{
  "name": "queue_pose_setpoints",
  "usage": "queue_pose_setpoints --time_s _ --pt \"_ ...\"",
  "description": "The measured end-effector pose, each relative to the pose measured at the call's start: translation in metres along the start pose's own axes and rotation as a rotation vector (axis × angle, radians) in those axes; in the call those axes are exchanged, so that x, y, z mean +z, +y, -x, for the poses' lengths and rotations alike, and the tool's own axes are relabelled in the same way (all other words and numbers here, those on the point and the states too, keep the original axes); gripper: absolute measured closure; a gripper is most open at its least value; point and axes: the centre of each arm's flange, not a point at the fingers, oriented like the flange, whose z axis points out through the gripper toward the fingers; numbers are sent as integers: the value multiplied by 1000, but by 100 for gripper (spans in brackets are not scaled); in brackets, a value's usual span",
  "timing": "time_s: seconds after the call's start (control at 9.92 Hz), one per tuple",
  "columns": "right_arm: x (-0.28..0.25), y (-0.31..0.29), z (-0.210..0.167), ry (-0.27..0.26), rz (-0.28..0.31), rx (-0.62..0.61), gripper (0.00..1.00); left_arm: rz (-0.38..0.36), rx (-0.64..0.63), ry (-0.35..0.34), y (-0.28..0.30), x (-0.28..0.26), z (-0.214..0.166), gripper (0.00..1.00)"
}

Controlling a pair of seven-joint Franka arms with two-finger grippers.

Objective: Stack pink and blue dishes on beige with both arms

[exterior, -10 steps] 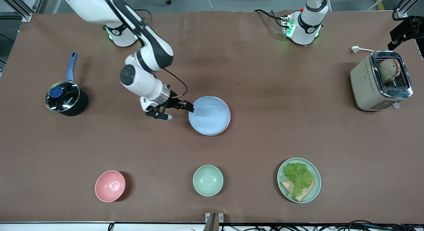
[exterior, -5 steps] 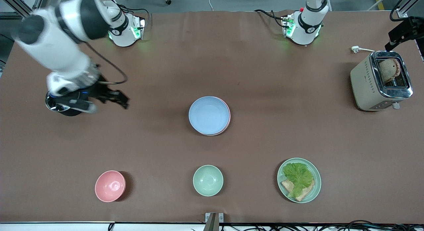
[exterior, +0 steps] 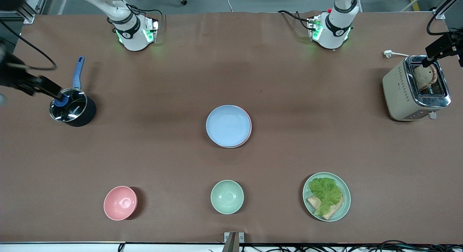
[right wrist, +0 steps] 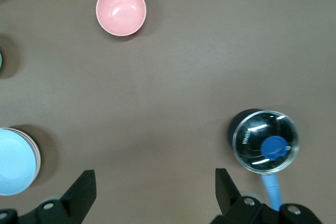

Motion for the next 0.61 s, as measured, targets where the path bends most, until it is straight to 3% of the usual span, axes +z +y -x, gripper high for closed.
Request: queue_pose_setpoints --time_s 0.2,0.61 --pt "-34 17 10 11 -1 -17 0 6 1 3 1 -2 0 0" --pt "-32 17 8 2 1 -15 0 30 16 1 30 -1 1 0"
